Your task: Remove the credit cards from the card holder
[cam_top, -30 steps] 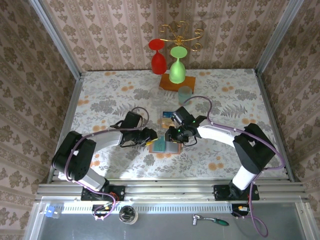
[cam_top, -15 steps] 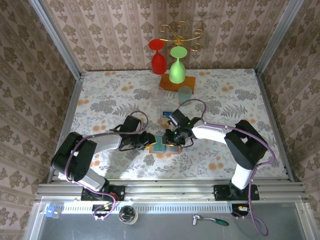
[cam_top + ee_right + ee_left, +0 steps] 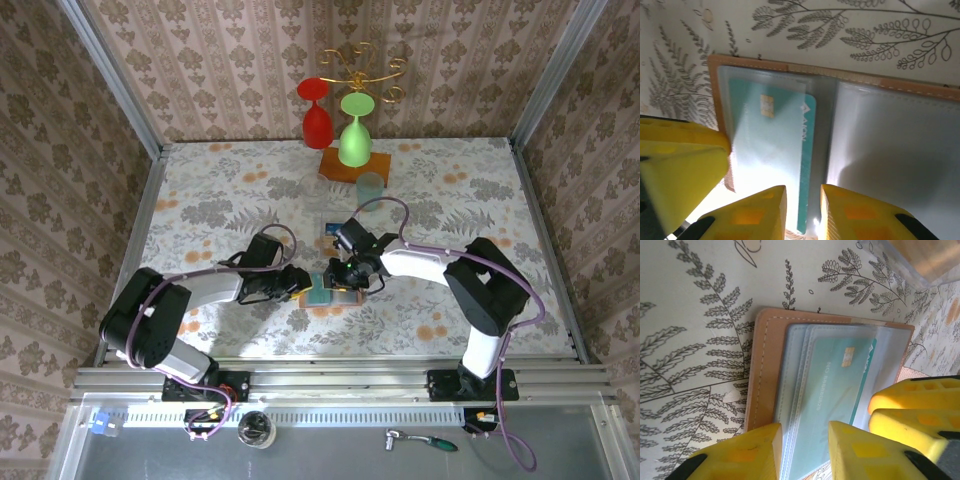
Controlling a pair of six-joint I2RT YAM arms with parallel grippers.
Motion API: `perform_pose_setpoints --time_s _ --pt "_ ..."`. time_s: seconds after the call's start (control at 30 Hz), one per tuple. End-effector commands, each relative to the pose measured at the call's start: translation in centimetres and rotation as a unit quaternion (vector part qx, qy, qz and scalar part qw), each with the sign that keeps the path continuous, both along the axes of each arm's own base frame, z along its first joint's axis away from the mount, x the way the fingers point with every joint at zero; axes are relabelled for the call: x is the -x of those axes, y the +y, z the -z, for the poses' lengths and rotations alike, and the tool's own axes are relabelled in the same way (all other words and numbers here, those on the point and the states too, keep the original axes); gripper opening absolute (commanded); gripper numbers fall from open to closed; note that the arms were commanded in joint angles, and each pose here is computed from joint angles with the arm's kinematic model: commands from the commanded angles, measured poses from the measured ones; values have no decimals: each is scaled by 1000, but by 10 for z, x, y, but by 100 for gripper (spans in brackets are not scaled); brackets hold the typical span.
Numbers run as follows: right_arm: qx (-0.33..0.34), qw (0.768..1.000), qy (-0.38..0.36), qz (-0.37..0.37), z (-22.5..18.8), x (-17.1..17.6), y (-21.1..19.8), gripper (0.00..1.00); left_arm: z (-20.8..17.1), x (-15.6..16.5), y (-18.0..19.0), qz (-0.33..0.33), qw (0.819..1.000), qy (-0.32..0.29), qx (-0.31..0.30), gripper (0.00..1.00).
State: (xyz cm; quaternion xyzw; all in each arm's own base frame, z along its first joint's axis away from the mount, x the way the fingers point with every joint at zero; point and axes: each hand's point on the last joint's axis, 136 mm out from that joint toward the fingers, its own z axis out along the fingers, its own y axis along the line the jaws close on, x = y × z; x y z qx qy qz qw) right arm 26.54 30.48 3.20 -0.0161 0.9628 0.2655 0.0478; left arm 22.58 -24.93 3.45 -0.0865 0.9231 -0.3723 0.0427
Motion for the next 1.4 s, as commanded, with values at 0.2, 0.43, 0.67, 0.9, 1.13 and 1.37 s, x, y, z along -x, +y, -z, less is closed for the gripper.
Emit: perform_pose_setpoints --time_s 0.2,0.43,0.67,0.9,1.13,1.37 --pt "43 999 6 -3 24 6 -14 26 -7 -2 2 -4 1000 -5 -12 30" --pt "30 999 -14 -2 4 1 -11 27 -18 -8 1 3 1000 -18 -25 28" --pt "15 999 -36 1 -16 -5 -8 27 -22 -11 2 26 997 -29 -65 26" --pt "2 999 -36 5 -20 -9 -5 26 -14 -13 -6 33 997 -22 -61 13" --pt "-5 1000 -31 5 -17 -9 -2 25 -3 -10 -7 34 998 -12 -59 10" --pt "-12 1000 -23 5 -12 -10 1 25 6 -7 -5 31 998 -3 -58 9"
